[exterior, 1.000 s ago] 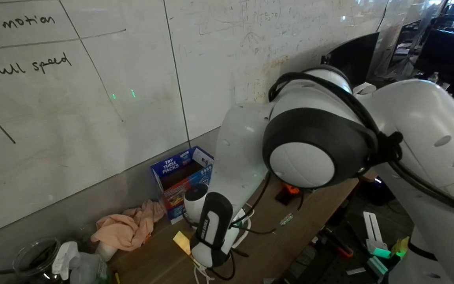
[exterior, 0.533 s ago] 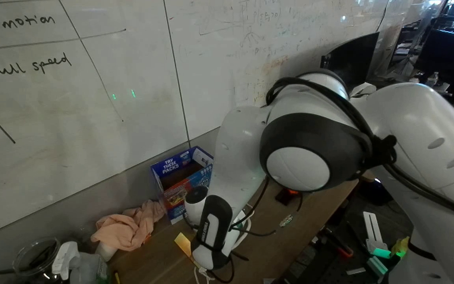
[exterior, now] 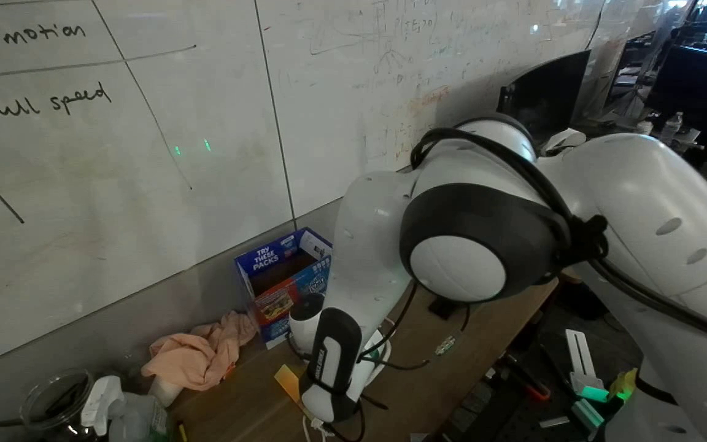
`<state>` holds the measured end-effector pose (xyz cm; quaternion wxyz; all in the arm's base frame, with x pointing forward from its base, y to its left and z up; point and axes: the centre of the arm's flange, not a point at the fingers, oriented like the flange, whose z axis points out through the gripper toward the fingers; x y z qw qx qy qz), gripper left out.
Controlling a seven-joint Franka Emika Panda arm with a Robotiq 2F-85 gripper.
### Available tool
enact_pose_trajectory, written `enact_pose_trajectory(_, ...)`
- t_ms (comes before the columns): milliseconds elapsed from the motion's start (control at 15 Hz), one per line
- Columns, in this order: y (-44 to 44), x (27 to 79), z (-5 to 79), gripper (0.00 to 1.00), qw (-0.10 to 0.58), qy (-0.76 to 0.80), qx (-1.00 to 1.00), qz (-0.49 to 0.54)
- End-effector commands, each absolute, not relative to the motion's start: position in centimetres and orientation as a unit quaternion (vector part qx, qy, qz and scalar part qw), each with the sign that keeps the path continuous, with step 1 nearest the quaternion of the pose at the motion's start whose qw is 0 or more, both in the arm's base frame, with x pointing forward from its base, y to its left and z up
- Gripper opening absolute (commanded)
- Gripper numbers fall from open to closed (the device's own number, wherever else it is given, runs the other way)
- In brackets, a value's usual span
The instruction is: Pick up the white ropes from the counter and put them in the box
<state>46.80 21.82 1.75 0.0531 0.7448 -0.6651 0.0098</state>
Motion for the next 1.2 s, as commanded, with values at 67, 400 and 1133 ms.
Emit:
enact_pose_trajectory(67, 22.28, 47.25, 1.58, 1.0, 0.053, -0.672, 0.738, 0.011)
enact_pose_trajectory(400, 22.76, 47.48, 1.63, 1.0, 0.06, -0.69, 0.721, 0.005)
enact_pose_trajectory(1133, 22.49, 47.62, 1.66, 1.0, 0.028, -0.706, 0.708, 0.001)
